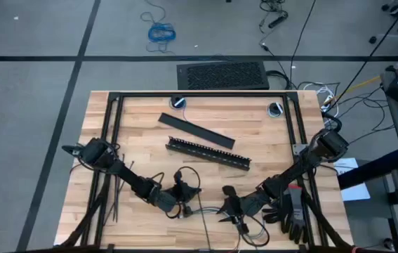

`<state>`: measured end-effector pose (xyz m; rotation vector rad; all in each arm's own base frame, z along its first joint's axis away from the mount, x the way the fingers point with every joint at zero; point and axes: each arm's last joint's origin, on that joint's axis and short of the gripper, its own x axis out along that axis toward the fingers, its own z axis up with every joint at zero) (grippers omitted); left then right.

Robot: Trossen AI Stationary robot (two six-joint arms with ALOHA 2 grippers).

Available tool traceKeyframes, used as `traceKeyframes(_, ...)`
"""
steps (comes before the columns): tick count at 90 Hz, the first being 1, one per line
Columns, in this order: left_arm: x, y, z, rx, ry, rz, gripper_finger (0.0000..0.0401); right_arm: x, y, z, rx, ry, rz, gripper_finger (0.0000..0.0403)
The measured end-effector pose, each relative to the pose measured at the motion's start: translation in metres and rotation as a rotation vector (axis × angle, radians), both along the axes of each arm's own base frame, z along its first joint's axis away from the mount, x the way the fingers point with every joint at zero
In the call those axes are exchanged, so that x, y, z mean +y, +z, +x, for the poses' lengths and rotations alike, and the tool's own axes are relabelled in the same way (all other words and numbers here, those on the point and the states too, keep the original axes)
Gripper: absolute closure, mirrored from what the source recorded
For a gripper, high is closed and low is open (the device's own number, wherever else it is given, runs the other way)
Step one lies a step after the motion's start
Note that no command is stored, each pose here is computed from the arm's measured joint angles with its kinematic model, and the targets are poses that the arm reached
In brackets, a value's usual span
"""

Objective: Ziptie cables
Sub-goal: Wrap the cable wires with the black zip tie

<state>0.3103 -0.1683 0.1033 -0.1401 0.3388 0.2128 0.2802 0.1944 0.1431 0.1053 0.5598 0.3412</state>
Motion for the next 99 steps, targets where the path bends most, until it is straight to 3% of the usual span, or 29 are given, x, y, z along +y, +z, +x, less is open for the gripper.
traceKeyframes(35, 0.0, 0.001, 0.0, -0.016, 0.011, -0.004, 0.0401, 0.0, 0.0, 0.0, 0.001, -0.002, -0.006, 0.0273)
traceKeyframes(56, -0.004, 0.008, -0.001, -0.097, 0.084, 0.019, 0.0401, -0.009, -0.011, -0.005, 0.074, -0.133, -0.161, 0.0273)
traceKeyframes(78, 0.002, -0.007, 0.0, -0.031, 0.111, -0.007, 0.0401, 0.0, -0.009, -0.009, 0.055, -0.12, -0.117, 0.0273)
traceKeyframes(99, -0.003, -0.016, 0.007, -0.043, 0.122, -0.103, 0.0401, 0.015, -0.007, -0.018, 0.03, -0.068, -0.104, 0.0273)
